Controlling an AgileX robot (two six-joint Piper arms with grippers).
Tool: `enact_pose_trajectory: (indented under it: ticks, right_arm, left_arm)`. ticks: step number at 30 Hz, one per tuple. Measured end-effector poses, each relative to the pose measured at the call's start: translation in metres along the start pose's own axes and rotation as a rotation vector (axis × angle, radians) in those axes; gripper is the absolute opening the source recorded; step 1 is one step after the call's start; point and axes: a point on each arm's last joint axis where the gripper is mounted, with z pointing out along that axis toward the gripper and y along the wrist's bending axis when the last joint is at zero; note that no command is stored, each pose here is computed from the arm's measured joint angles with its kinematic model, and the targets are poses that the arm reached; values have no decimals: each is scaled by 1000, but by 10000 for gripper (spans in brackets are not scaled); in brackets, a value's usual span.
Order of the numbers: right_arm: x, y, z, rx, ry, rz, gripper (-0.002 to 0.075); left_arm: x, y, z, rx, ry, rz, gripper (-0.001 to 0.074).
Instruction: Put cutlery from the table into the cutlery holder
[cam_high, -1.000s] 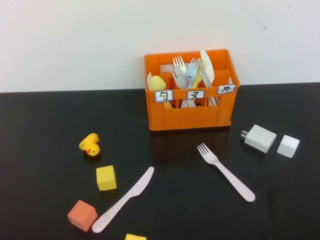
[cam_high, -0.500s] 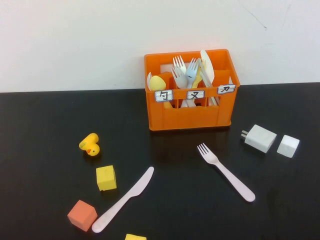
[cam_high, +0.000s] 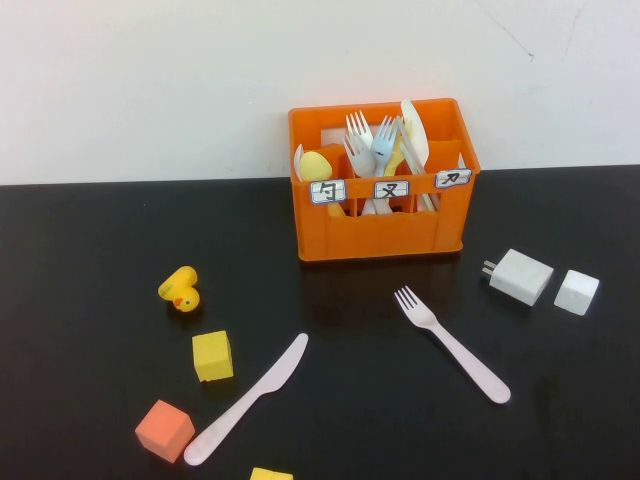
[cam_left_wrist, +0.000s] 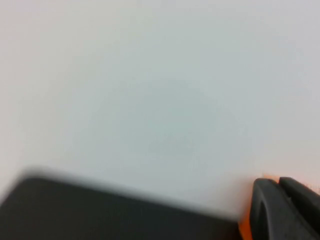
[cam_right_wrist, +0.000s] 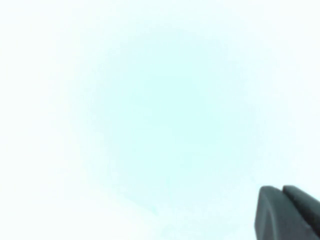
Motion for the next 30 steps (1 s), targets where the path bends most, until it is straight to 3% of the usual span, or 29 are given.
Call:
enact_pose_trajectory:
  ticks: [6, 11, 15, 19, 23, 26, 30]
  right_arm:
    - [-22, 9, 4, -20, 66, -170, -2]
    - [-35, 14, 13, -24, 109, -226, -2]
    - [-35, 25, 36, -151, 213, -333, -2]
    - [-22, 42, 57, -385, 403, -379, -2]
    - [1, 49, 71, -552, 630, -317, -2]
    - [15, 48, 76, -583, 729, -251, -2]
    - [28, 45, 84, -553, 824, -160, -2]
  left_arm:
    - [-3, -6, 46, -82, 293, -143, -1]
    - [15, -5, 77, -131, 466, -264, -1]
    - [34, -4, 95, -144, 599, -319, -1]
    - [58, -7, 109, -52, 789, -231, -1]
    - [83, -17, 126, 113, 1001, -231, -1]
    - [93, -22, 142, 167, 1067, -278, -1]
    - [102, -37, 157, 239, 1131, -210, -1]
